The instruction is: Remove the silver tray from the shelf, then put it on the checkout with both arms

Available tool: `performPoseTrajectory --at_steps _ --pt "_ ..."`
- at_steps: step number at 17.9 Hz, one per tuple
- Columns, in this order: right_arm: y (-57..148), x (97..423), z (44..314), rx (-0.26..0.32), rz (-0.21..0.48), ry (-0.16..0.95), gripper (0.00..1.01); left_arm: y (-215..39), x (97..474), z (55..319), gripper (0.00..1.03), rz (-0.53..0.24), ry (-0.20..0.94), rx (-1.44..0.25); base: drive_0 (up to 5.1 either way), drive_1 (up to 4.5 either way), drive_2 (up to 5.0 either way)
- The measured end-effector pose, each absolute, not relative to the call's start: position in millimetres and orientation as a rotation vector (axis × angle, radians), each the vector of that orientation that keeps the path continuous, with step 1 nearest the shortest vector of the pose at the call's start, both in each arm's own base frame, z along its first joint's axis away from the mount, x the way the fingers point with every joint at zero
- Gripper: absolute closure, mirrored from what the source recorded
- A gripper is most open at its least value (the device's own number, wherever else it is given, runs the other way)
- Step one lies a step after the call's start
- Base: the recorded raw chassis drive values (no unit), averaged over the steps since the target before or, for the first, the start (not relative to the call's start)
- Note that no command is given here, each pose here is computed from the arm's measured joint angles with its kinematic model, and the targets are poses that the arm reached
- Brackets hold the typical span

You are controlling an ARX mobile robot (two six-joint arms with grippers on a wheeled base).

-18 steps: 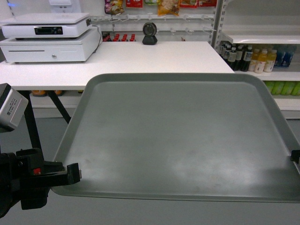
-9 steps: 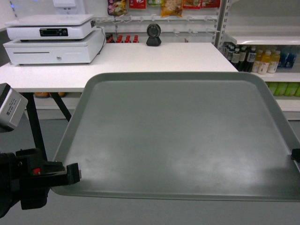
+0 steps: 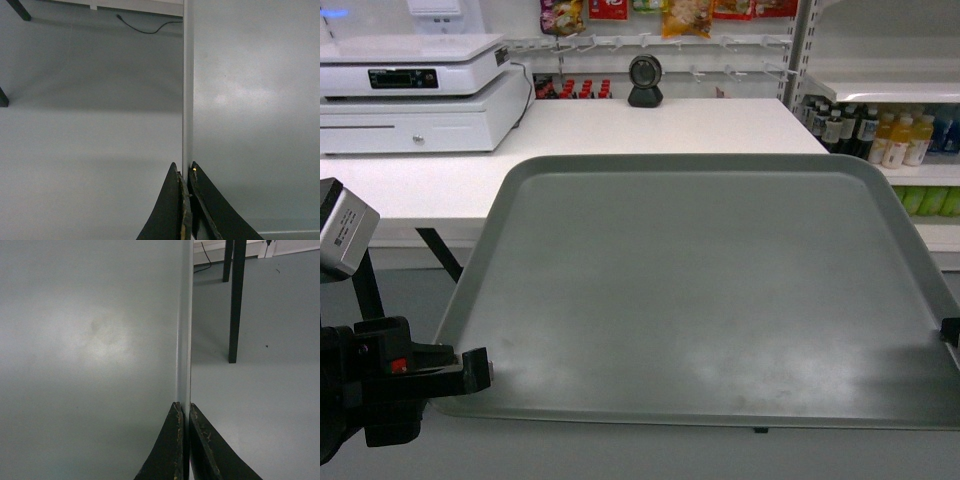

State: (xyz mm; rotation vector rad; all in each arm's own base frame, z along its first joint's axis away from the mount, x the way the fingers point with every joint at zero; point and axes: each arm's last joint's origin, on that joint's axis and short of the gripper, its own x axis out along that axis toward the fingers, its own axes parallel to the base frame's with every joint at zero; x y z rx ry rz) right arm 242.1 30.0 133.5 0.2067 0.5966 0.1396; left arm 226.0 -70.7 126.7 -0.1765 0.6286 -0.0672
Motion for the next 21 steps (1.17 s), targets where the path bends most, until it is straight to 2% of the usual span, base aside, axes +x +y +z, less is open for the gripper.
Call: performPoseTrajectory --at_steps 21 --pt "29.8 241.9 133.4 0.207 0.139 0.601 0.99 -70.7 225.9 126.3 1.0 -0.067 0.633 -0.175 0.1 4.01 -3.9"
